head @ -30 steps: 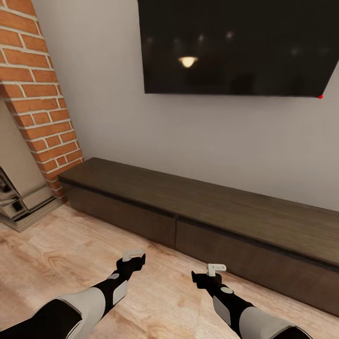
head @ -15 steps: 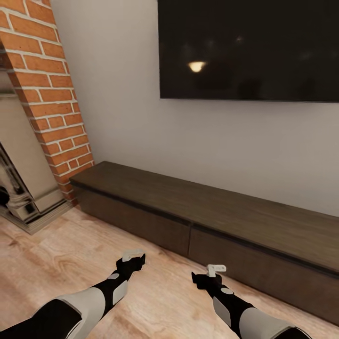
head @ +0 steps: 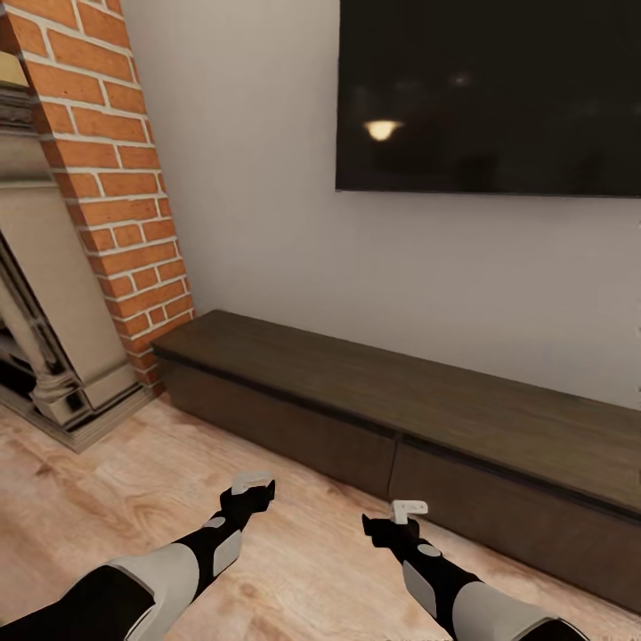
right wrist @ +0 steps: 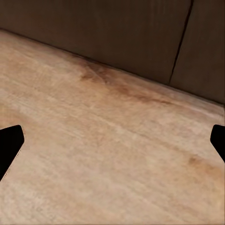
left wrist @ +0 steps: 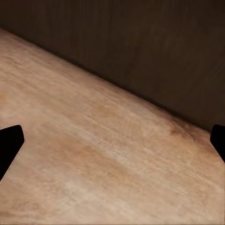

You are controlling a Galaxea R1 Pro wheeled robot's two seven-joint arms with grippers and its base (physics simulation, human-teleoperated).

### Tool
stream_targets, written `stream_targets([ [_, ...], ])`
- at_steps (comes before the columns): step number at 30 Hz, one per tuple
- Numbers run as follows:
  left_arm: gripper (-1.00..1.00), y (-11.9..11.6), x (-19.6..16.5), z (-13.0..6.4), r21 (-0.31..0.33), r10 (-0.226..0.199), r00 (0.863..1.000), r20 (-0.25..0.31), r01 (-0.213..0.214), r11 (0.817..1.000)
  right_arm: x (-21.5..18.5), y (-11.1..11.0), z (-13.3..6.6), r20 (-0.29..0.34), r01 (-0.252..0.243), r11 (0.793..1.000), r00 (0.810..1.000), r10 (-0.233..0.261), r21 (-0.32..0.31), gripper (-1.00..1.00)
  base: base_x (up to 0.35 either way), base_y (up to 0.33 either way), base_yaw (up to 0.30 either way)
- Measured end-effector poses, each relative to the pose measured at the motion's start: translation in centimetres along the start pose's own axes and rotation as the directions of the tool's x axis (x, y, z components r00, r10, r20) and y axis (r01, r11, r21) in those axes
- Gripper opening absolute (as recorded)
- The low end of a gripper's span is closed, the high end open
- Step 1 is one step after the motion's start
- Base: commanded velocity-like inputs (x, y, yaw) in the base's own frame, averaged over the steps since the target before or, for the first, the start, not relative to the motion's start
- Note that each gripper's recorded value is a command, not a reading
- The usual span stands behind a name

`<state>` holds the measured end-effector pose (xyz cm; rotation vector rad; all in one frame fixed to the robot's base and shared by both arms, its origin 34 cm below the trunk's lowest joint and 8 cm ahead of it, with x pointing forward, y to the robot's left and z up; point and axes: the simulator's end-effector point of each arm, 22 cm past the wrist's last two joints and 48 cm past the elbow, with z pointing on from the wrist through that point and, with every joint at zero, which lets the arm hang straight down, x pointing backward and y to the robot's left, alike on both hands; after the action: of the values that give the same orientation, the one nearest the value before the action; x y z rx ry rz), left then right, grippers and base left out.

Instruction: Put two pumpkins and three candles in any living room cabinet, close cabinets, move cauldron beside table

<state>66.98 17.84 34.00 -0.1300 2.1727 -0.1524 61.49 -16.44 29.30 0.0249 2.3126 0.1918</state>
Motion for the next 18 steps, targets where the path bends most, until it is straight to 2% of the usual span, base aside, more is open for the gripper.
stream_targets([
  [18, 1.0, -0.03, -0.38, -0.12, 0.001, 0.0, 1.0, 0.007, 0.0, 1.0, -0.35, 0.04, -0.13, 0.007, 0.0, 1.0, 1.0, 0.0, 0.0, 1.0, 0.001, 0.336, -0.286],
])
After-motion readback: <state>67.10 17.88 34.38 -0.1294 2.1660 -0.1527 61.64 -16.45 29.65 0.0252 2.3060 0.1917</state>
